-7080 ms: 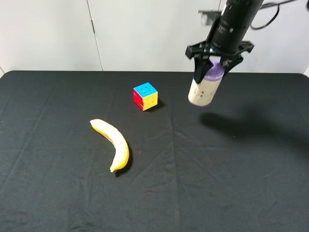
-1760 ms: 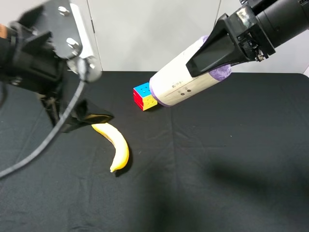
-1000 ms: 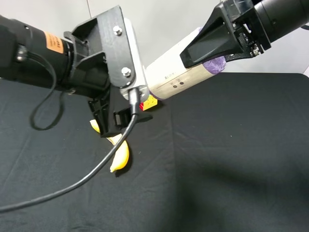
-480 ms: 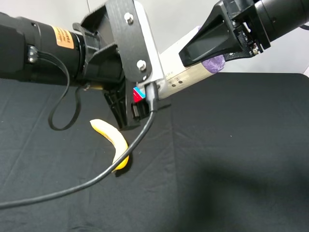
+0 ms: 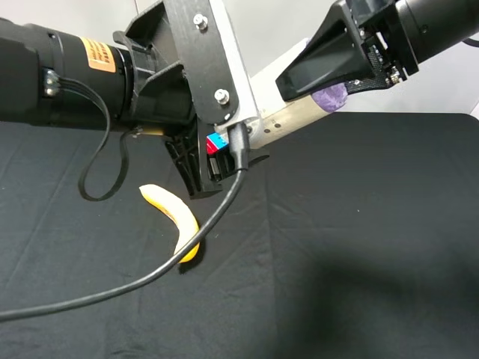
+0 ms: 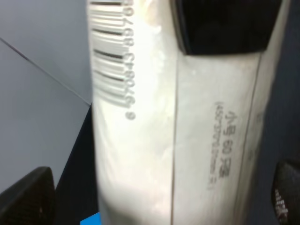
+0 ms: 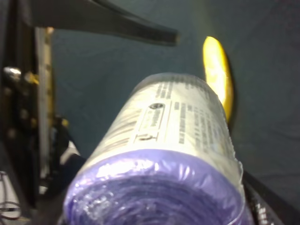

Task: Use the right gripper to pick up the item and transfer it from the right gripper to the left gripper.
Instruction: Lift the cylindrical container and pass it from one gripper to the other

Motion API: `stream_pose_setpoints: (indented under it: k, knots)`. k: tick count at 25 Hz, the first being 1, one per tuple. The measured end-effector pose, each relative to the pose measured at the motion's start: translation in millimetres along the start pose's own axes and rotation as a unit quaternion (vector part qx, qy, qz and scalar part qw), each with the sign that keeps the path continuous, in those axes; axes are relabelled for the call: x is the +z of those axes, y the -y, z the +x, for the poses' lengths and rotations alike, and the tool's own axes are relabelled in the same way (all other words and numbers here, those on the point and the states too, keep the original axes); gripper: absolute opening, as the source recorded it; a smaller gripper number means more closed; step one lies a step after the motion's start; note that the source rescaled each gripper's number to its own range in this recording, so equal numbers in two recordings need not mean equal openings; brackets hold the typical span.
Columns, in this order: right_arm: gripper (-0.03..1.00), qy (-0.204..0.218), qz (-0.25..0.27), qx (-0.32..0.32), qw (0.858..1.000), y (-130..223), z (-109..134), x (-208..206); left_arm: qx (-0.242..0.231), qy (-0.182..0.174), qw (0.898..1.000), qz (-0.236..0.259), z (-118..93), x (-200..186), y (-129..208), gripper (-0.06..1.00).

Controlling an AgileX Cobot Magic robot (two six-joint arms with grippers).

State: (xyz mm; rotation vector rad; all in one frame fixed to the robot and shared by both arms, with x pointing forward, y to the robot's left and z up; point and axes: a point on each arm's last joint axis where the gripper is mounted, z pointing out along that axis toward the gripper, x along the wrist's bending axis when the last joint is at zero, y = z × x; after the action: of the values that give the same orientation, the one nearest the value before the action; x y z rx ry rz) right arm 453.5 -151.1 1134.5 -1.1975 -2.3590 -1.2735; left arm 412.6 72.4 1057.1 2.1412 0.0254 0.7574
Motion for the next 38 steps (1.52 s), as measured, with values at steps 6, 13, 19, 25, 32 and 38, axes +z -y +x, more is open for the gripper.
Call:
stream_pose_setpoints:
  k: [6,13,19,25,32,38]
  knots:
    - [0.05,-0.011,0.002,0.004,1.0,0.3,2.0,0.0,0.0,0.0,1.0,0.0,-0.3,0.0,-0.2,0.75]
    - [0.05,-0.011,0.002,0.003,1.0,0.3,2.0,0.0,-0.001,0.0,1.0,0.0,-0.3,0.0,-0.2,0.59]
    - [0.05,-0.012,0.004,0.001,1.0,0.8,2.7,-0.7,-0.011,0.01,1.0,-0.011,-8.0,0.2,-6.1,0.01]
    - [0.05,-0.011,0.01,-0.002,1.0,2.6,4.1,-2.4,-0.006,0.013,1.0,-0.013,-10.1,0.4,-7.3,0.01]
    - [0.2,-0.013,0.014,-0.002,1.0,3.2,4.3,-2.5,-0.004,0.014,1.0,-0.013,-10.6,0.4,-7.5,0.01]
    - [0.96,-0.023,0.009,0.003,1.0,2.3,6.2,-2.5,0.008,0.021,1.0,-0.014,-13.9,0.5,-9.2,0.01]
